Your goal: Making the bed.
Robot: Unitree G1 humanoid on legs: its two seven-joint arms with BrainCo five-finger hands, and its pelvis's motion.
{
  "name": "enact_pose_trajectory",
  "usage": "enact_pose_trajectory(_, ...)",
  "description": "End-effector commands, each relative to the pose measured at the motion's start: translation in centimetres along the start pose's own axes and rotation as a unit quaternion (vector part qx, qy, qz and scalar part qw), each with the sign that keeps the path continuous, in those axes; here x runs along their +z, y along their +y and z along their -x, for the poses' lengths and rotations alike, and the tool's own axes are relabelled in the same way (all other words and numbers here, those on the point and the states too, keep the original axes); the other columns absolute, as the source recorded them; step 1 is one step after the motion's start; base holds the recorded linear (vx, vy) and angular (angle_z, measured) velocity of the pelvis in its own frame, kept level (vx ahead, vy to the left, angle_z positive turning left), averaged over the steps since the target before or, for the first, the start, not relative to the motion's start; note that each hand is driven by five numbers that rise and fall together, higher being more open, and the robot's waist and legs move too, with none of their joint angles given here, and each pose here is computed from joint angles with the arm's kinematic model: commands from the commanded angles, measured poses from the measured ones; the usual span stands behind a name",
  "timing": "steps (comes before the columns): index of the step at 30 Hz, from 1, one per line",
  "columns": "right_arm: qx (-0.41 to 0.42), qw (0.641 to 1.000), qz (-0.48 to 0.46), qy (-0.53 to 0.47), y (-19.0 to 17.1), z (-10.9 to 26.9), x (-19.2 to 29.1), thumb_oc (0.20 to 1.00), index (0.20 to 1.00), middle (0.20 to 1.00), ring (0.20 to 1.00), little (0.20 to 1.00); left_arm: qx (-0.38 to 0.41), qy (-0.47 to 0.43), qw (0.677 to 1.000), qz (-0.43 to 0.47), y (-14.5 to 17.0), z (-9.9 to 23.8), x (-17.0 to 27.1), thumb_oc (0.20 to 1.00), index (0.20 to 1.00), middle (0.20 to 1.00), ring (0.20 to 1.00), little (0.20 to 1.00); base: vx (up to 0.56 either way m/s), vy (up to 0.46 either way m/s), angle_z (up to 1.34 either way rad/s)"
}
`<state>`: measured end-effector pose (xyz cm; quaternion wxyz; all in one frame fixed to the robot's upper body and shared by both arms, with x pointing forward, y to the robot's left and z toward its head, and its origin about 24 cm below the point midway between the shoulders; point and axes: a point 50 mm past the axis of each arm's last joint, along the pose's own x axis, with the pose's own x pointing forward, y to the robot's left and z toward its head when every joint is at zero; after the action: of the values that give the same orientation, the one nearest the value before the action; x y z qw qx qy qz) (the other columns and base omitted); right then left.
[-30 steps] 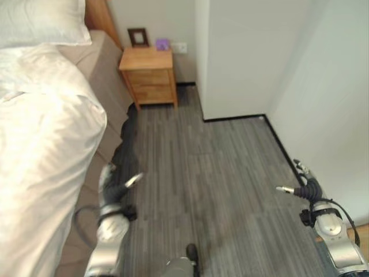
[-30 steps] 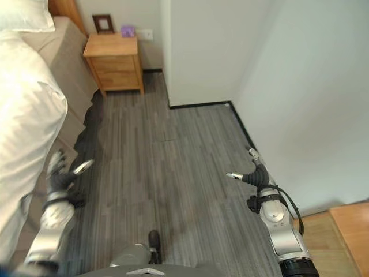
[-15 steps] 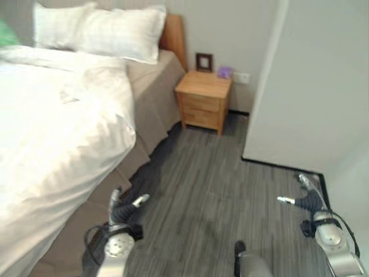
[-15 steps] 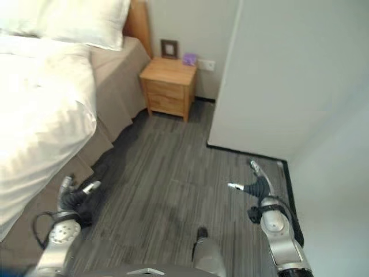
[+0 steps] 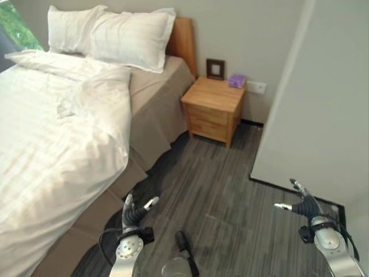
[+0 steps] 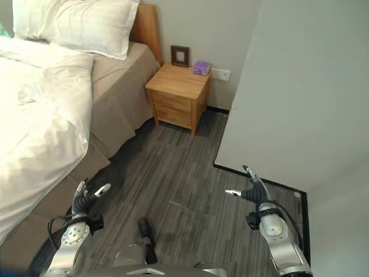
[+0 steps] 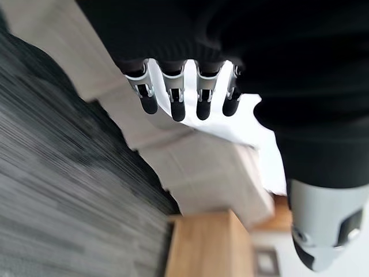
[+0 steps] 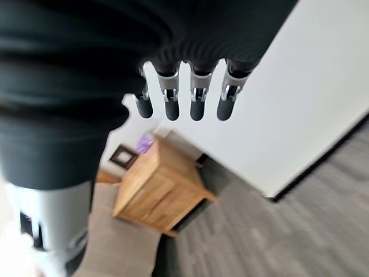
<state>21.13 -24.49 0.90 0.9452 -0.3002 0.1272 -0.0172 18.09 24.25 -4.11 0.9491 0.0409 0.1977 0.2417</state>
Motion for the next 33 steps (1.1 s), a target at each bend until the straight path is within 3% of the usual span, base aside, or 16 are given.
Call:
enact_pose_trajectory(1,-0.009,0.997,0.014,-0.07,-1.1,-1.1,2.9,1.0,1.0,1.0,1.0,1.0,0.04,-0.045,0.998,0.002,2.7,-0.4,1.8,1.0,1.0,1.0,1.0,1.0,0.56,0.15,0.19)
enact_pose_trajectory(6,0.021,0.994,0.022,-0.107,0.9,-1.9,4.9,1.0,1.0,1.0,1.0,1.0,0.054,-0.04,0.998,-0.014,3.7,-0.7,1.8,1.0,1.0,1.0,1.0,1.0,0.39,0.164,0.08)
enact_pose_trajectory(9,0.018,0.988,0.019,-0.151,1.3,-2.5,7.2,1.0,1.0,1.0,1.0,1.0,0.039,-0.081,0.995,-0.051,3.3,-2.1,4.3,1.0,1.0,1.0,1.0,1.0,0.44,0.207,0.55)
enact_pose_trajectory(18,0.017,0.978,0.002,-0.208,1.2,-3.4,10.7,1.0,1.0,1.0,1.0,1.0,0.059,-0.122,0.991,-0.023,4.1,-3.1,7.0,1.0,1.0,1.0,1.0,1.0,0.4,-0.094,1.04)
enact_pose_trajectory(26,0.057,0.981,-0.006,-0.183,2.7,-3.4,9.5,1.0,1.0,1.0,1.0,1.0,0.051,-0.097,0.993,-0.036,4.1,-3.3,5.6,1.0,1.0,1.0,1.0,1.0,0.44,-0.202,0.83)
enact_pose_trajectory(33,0.03,0.984,0.014,-0.177,0.5,-3.9,9.4,1.0,1.0,1.0,1.0,1.0,0.013,-0.109,0.994,0.025,2.0,-3.1,6.5,1.0,1.0,1.0,1.0,1.0,0.1,-0.196,0.22)
